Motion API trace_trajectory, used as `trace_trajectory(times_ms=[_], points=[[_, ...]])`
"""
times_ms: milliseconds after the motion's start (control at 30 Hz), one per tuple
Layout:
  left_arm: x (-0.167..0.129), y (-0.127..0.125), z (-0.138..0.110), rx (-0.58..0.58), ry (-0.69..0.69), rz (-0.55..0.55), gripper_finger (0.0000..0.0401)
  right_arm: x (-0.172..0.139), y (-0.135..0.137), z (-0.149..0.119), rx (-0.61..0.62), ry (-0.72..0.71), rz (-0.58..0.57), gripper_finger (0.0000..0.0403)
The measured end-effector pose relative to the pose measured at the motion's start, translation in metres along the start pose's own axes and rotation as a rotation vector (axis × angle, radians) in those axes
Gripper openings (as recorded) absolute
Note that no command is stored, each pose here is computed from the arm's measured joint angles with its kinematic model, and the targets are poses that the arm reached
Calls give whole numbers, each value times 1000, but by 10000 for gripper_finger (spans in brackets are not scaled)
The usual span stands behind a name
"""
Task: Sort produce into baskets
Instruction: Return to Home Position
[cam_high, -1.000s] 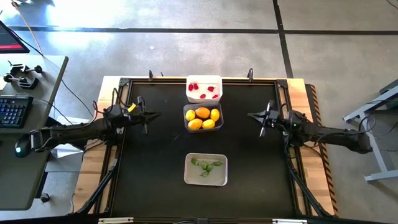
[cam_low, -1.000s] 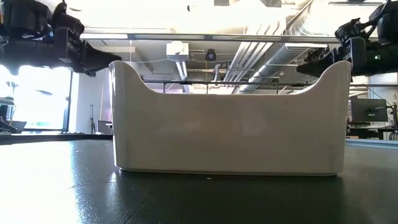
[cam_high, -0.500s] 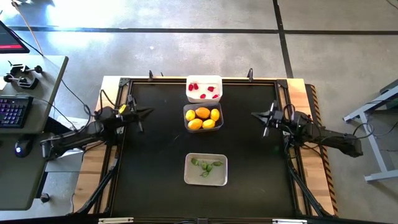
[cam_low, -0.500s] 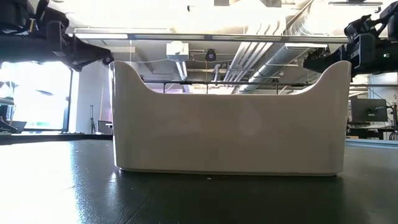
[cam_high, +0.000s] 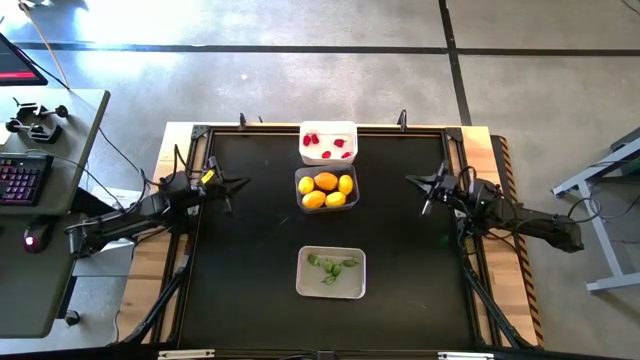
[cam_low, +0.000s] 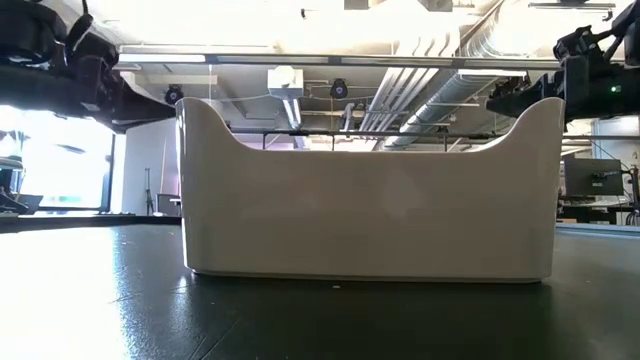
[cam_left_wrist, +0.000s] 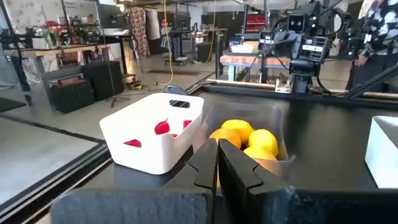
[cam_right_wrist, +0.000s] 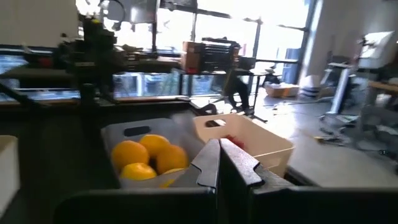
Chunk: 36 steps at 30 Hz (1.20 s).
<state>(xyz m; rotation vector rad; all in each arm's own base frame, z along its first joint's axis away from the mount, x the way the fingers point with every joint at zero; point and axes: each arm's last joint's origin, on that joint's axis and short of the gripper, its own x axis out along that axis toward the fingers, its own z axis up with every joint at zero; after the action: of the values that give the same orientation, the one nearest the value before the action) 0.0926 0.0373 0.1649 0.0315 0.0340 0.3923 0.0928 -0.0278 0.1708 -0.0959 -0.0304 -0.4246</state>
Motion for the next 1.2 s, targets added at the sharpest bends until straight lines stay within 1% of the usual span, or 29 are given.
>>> trace_trajectory(times_ms=[100,167,233,300,700,1200], points=[[1,0,-1,10,8,4,1,0,-1,1,-36,-1,-46,0],[1,1,-1,29,18,31,1,0,-3,1,-62,0,-86,0],[2,3,-1,-2,11,90,1,0,-4,1,-59,0,-126,0],[2,4,-1,-36,13,124,1,0,-4,1,-60,2,-151,0],[4,3,-4,-44,56,100,1,0,-4,1,-56,2,-145,0],[4,3,-4,-49,56,100,1,0,-4,1,-57,1,-144,0]])
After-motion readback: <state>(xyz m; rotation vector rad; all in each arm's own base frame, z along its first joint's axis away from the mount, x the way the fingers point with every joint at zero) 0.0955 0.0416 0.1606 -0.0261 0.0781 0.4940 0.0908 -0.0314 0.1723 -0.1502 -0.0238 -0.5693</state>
